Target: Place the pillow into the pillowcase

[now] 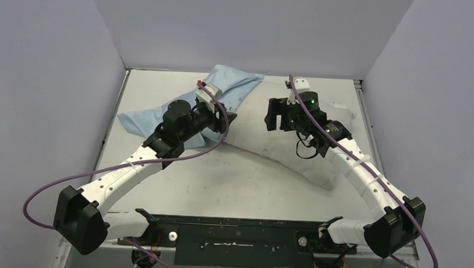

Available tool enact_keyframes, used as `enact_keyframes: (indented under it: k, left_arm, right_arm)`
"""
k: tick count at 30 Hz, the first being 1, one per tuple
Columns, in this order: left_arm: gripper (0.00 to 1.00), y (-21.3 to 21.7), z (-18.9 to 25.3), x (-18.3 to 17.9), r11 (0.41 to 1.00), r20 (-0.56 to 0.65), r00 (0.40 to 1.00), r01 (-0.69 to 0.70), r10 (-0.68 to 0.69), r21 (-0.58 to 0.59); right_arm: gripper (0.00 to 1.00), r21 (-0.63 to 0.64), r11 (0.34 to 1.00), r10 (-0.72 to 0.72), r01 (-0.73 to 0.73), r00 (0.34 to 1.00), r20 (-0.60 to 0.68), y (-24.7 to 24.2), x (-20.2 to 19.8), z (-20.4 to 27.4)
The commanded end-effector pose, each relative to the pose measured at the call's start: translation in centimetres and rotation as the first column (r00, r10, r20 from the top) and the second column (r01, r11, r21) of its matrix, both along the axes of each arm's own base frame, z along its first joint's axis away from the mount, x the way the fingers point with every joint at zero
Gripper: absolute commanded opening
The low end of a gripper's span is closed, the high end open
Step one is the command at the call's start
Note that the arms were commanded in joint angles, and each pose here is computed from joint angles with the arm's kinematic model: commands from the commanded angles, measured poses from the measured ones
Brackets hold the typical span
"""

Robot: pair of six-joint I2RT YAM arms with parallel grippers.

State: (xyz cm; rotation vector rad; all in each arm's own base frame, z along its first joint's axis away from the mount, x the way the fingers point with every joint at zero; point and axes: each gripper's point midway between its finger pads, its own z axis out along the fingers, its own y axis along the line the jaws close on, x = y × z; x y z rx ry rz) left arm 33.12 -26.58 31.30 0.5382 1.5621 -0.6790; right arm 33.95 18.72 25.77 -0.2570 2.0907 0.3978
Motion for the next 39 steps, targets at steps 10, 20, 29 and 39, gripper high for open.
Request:
enact_keyframes:
  k: [10,20,29,39]
  left_arm:
    - [0.57,1.6,-9.4,6.9,0.932,-0.023,0.960,-0.264,0.278,0.249]
    - [0.17,-1.0,-9.5,8.4,0.939,0.033,0.977,-0.213,0.212,0.271]
    - [0.00,-8.5,-1.9,3.3,0.982,0.103,0.994,-0.038,0.018,0.187]
    - [0.00,-10.5,-9.5,-0.3,0.986,-0.111,0.994,0.018,0.001,0.167]
  right_arm:
    - [1.00,0.108,0.881,-0.462,0.461,0.887,-0.013,-12.6,1.9,-2.0]
    - [0.99,0.280,0.809,-0.491,0.517,0.856,-0.162,-15.1,0.5,-8.6]
    - [0.82,0.527,0.775,-0.310,0.349,0.937,-0.163,-9.3,-0.2,-7.6]
    - [0.77,0.536,0.777,-0.288,0.330,0.944,-0.163,-6.1,-1.7,-8.4]
